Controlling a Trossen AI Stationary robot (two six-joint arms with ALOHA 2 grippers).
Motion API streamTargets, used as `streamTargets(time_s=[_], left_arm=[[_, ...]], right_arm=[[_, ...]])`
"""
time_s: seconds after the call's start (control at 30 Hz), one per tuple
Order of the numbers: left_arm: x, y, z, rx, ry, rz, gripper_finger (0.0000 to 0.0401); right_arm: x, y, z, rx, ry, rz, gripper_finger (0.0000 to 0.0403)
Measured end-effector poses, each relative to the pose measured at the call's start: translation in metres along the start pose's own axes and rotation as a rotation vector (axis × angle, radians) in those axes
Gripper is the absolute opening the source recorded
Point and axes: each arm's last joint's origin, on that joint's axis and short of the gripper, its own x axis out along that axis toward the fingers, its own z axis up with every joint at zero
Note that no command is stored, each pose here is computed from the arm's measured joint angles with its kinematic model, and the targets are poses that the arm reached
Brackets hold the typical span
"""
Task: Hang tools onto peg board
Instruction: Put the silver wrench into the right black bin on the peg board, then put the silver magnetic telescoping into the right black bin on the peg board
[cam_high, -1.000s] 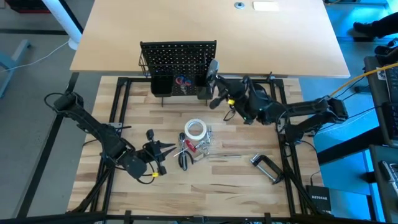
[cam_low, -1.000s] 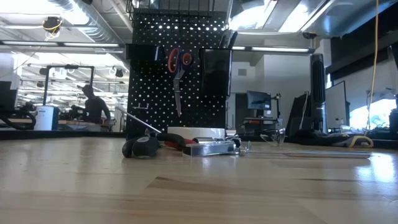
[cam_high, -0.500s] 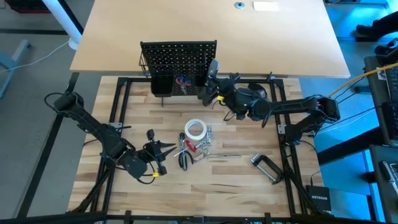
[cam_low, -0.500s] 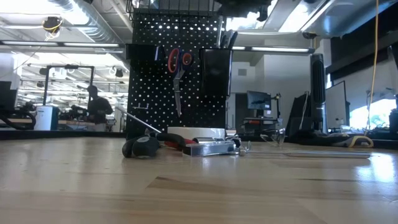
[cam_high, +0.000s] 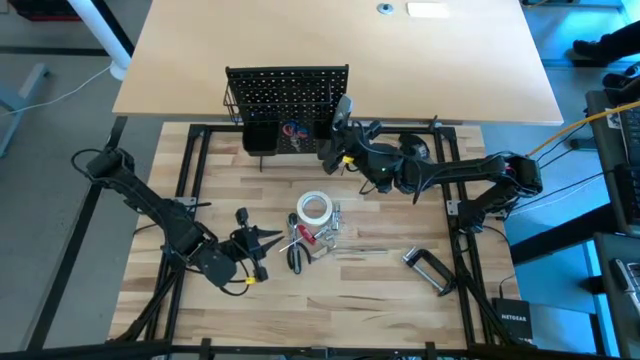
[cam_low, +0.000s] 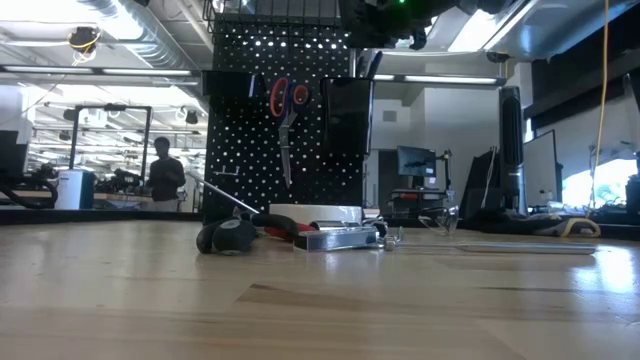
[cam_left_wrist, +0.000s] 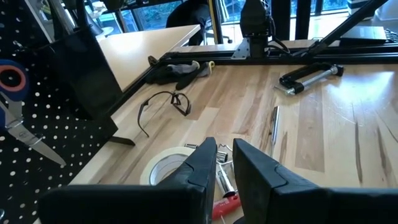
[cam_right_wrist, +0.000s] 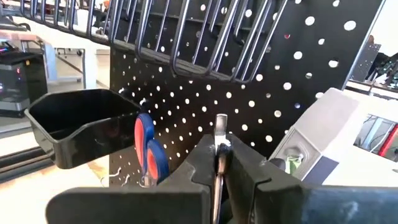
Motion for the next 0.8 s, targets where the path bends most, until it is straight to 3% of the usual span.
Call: streamTargets(time_s=[0.27,0.6,0.8], left_arm=[[0.000,0.000,0.000,-0.004,0.000,0.000,0.0045],[0.000,0.000,0.000,-0.009,0.000,-0.001,0.0045],[-0.001,-0.001,0.000,-0.008,-0.001,-0.004,0.0045]], right_arm=[[0.000,0.000,-0.001,-0.016,0.012,-0.001,0.0034],[-0.001,-0.002,0.002,-0.028,0.017,-0.029,0.0156],[-0.019,0.008,0.025,-0.061,0.000,0.030,0.0188]])
